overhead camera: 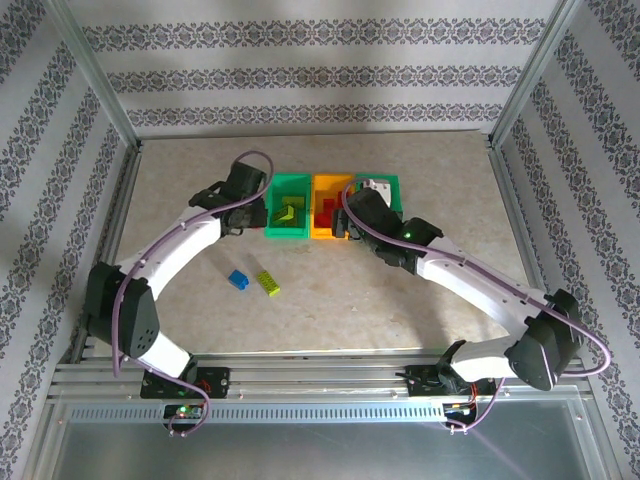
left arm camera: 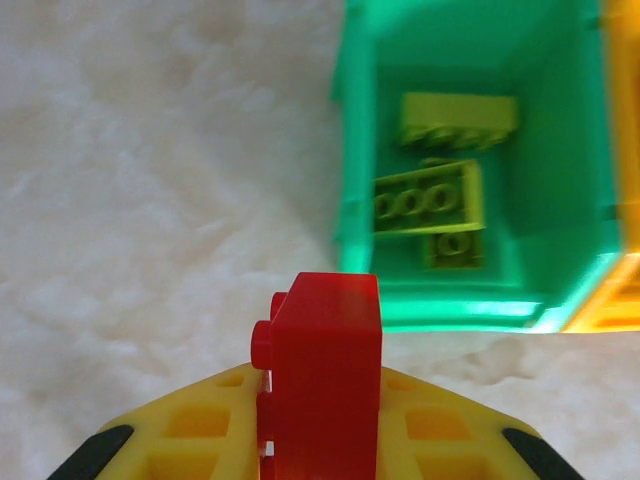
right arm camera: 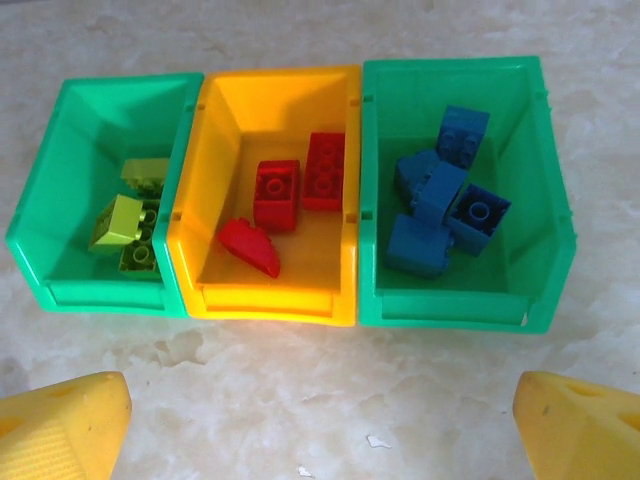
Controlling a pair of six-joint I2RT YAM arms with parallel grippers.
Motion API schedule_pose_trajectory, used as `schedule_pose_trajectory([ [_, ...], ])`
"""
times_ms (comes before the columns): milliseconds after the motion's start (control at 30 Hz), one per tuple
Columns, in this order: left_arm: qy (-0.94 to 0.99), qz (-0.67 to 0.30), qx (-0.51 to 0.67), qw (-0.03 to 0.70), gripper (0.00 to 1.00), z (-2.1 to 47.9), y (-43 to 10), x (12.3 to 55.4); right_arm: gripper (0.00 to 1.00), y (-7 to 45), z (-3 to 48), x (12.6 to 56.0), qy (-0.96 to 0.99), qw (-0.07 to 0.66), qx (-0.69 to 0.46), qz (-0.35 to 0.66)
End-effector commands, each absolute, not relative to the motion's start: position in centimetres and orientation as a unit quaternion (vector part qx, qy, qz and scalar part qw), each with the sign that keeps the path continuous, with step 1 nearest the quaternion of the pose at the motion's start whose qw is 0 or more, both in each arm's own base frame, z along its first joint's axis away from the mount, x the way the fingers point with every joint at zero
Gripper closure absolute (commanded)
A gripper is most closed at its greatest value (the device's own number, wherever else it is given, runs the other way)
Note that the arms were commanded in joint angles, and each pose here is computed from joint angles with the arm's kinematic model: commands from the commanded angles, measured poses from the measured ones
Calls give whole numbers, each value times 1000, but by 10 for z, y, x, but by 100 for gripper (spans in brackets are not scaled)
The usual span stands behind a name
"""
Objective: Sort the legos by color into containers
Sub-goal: Pick up the lego from the middle-left of the table, then place the lego in the container.
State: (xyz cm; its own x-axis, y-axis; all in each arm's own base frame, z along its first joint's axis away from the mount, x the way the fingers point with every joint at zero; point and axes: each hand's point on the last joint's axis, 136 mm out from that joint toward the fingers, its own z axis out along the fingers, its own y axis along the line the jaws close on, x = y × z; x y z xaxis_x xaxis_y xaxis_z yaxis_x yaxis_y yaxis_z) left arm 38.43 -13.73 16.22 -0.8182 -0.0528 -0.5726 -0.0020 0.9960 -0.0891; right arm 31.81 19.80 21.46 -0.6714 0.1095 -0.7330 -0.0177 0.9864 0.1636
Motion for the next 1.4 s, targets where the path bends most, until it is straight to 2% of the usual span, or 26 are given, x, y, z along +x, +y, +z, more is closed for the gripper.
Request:
schedule_pose_trajectory([
  [0, 949, -62, 19, 309, 78, 168, -171, 399, 2, 180, 224, 319, 900, 427, 53, 67],
  [267, 936, -85, 94, 328, 78, 177, -253, 435, 2, 161, 238, 309, 885, 455, 74, 70],
  [600, 936, -85, 127, 318, 75, 150, -310, 467, 2, 147, 248, 298, 872, 475, 85, 78],
  [767, 938, -89, 131, 309, 73, 135, -328, 471, 2, 145, 246, 297, 873, 475, 88, 76],
  [1000, 939, -93, 135, 304, 66, 125, -342, 473, 2, 147, 246, 298, 874, 473, 86, 77],
  [1133, 938, -93, 134, 308, 58, 127, -342, 474, 2, 148, 245, 298, 874, 471, 84, 77],
  [1367, 931, -87, 130, 329, 53, 153, -334, 472, 2, 147, 246, 297, 874, 473, 84, 80],
])
